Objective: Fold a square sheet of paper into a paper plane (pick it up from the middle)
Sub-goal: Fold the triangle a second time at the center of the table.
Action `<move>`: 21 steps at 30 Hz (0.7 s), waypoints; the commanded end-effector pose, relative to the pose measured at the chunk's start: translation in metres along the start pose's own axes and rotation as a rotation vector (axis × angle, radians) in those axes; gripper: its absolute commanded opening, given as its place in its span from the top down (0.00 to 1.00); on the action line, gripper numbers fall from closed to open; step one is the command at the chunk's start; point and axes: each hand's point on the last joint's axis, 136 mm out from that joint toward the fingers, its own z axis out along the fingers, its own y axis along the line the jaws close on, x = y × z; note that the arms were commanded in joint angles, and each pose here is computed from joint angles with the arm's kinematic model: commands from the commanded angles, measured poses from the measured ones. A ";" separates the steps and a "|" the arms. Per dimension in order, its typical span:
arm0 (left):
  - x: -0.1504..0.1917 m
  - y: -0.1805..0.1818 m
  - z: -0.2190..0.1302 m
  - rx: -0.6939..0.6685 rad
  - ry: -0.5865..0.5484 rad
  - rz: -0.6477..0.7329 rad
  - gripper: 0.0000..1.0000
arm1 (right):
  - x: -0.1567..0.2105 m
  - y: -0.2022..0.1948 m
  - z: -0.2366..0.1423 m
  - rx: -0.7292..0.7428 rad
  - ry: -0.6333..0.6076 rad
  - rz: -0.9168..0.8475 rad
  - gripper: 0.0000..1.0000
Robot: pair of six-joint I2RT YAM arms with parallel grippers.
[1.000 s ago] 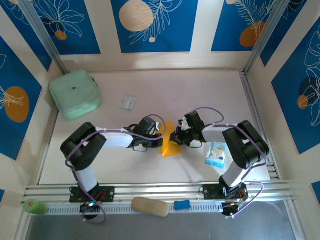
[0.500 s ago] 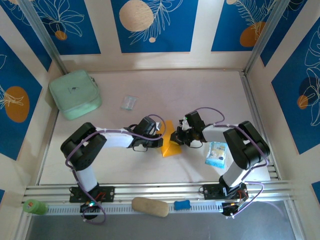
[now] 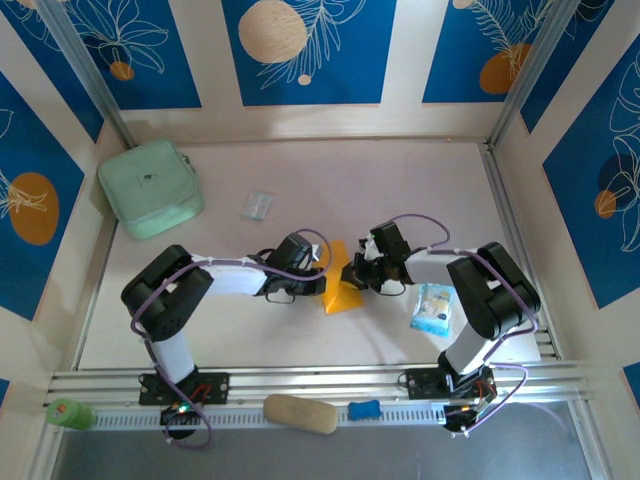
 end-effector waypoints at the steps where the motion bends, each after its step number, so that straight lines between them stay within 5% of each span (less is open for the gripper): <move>1: 0.026 0.029 0.007 -0.090 0.097 -0.030 1.00 | -0.001 0.008 -0.008 -0.010 -0.003 -0.004 0.94; 21: 0.026 0.029 0.008 -0.086 0.099 -0.031 1.00 | -0.003 0.014 -0.011 -0.019 -0.006 -0.015 0.94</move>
